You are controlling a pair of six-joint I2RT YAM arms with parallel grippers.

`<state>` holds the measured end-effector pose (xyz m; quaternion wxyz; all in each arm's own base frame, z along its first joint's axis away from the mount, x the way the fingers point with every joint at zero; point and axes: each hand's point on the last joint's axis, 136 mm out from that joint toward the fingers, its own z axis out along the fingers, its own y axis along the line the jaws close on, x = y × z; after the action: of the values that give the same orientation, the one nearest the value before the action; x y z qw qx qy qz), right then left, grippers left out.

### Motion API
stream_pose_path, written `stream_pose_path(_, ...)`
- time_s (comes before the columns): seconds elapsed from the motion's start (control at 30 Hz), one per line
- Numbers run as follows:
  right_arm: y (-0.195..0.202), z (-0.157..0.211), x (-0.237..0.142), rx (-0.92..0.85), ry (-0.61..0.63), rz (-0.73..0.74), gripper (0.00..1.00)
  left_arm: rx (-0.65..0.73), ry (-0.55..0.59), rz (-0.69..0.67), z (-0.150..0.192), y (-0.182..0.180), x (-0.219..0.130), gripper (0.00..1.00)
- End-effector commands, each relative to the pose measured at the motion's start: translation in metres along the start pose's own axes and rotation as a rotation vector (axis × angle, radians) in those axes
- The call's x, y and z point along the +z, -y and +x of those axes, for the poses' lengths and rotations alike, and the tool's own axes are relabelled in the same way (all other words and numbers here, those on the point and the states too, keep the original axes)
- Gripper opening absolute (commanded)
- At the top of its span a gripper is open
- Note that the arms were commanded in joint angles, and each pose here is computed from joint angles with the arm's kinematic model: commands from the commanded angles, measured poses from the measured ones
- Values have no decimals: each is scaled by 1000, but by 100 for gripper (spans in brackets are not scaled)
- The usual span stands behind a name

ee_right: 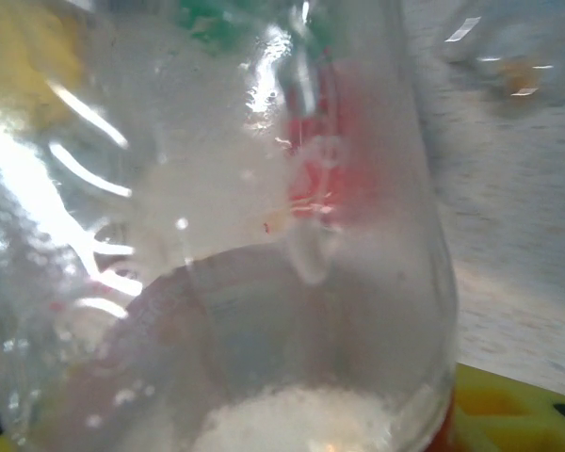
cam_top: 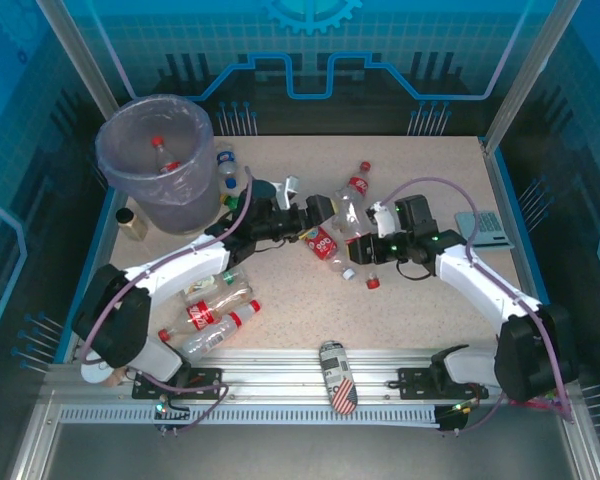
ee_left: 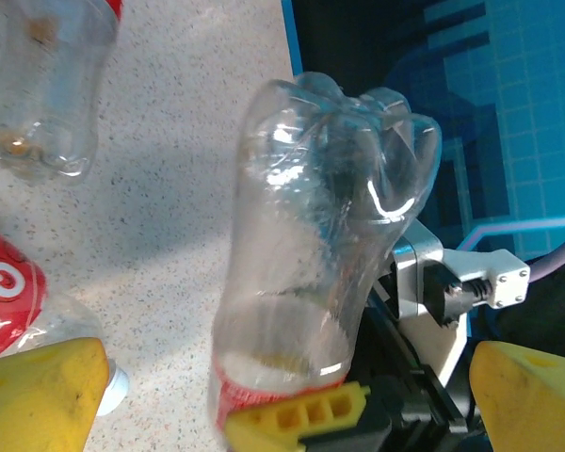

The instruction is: Put the plastic bottles in the bin

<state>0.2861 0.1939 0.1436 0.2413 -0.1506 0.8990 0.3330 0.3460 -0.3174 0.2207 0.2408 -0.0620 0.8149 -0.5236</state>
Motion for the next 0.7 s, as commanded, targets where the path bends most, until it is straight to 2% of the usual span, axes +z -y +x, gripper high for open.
stream_pose_path(0.0, -37, -8, 6, -20, 0, -177, 48, 16, -8, 65, -2, 16, 10, 99)
stream_pose_path(0.27, -51, 3, 15, -37, -48, -239, 50, 7, -15, 69, -6, 14, 24, 99)
stream_pose_path(0.33, -50, 5, 16, -32, -49, -244, 50, 10, -9, 63, -7, 13, 25, 95)
stream_pose_path(0.43, -53, 7, 17, -27, -60, -267, 50, 11, -4, 56, -8, 10, 27, 84)
stream_pose_path(0.6, -53, 8, 18, -34, -69, -267, 51, -19, 10, 44, -10, 4, 29, 60)
stream_pose_path(0.67, -54, 7, 18, -38, -73, -270, 56, -31, 17, 41, -12, 3, 30, 56)
